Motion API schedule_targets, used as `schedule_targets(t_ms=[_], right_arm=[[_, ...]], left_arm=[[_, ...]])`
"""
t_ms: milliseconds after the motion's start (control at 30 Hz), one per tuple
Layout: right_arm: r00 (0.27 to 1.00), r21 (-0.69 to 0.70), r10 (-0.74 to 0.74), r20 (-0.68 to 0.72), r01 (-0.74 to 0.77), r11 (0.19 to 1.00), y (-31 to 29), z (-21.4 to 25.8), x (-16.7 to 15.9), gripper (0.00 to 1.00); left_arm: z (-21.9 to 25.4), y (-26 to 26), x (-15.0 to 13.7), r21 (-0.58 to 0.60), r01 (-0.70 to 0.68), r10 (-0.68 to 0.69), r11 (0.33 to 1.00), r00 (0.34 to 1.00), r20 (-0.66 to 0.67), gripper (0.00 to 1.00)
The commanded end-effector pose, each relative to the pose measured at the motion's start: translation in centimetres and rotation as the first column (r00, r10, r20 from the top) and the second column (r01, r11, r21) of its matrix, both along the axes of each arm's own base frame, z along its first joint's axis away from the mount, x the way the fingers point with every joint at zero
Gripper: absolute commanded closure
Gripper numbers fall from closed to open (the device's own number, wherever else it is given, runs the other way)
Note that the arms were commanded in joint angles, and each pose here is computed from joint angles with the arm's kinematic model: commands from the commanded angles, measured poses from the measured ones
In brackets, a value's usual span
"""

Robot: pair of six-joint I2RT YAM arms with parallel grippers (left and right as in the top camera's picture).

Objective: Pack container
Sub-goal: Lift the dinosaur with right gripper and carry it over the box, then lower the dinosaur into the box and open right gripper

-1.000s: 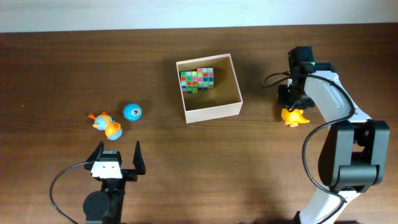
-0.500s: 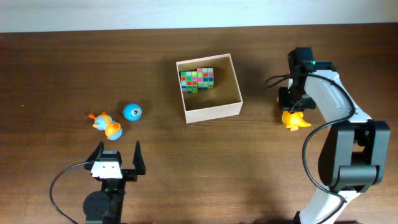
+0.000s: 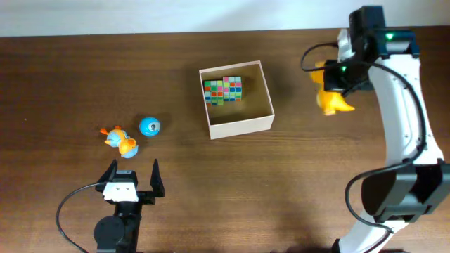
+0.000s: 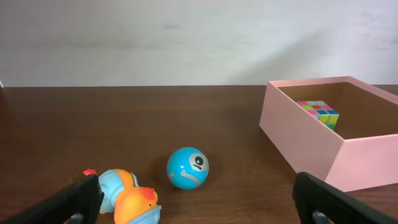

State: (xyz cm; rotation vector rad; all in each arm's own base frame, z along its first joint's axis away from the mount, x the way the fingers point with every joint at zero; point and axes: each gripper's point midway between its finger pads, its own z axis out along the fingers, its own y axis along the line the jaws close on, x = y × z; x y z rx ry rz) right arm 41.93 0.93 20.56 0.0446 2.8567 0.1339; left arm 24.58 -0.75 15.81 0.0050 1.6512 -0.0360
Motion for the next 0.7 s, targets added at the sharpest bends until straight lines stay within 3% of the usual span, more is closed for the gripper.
schedule_targets(t_ms=[0,200,367,500,667], right_arm=[[0.966,0.168,0.217,0.138,-0.239,0.956,6.1,4.7,-0.2,0.96],[0.881,0.159,0.415,0.229,-0.454,0.877,14.5,6.5,-0.9,0.96],[0.757,0.019,0.593,0.275,-0.621,0.783,19.1,6.2,-1.2,0.96],[0.596,-0.177,0.753,0.278,-0.739,0.65,20.6,6.1,-0.7,0.96],[0.311,-0.347,0.929,0.2,-0.864,0.364,21.1,5.2,-0.6,0.96]], left_arm=[[-0.1,0.2,0.0,0.015,-0.008,0.008,1.0,1.0,0.003,0.01],[-0.1,0.2,0.0,0.015,-0.008,0.008,1.0,1.0,0.002,0.01],[-0.1,0.2,0.0,0.015,-0.008,0.008,1.0,1.0,0.002,0.01],[-0.1,0.2,0.0,0.015,-0.008,0.008,1.0,1.0,0.003,0.01],[-0.1,0.2,0.0,0.015,-0.008,0.008,1.0,1.0,0.002,0.01]])
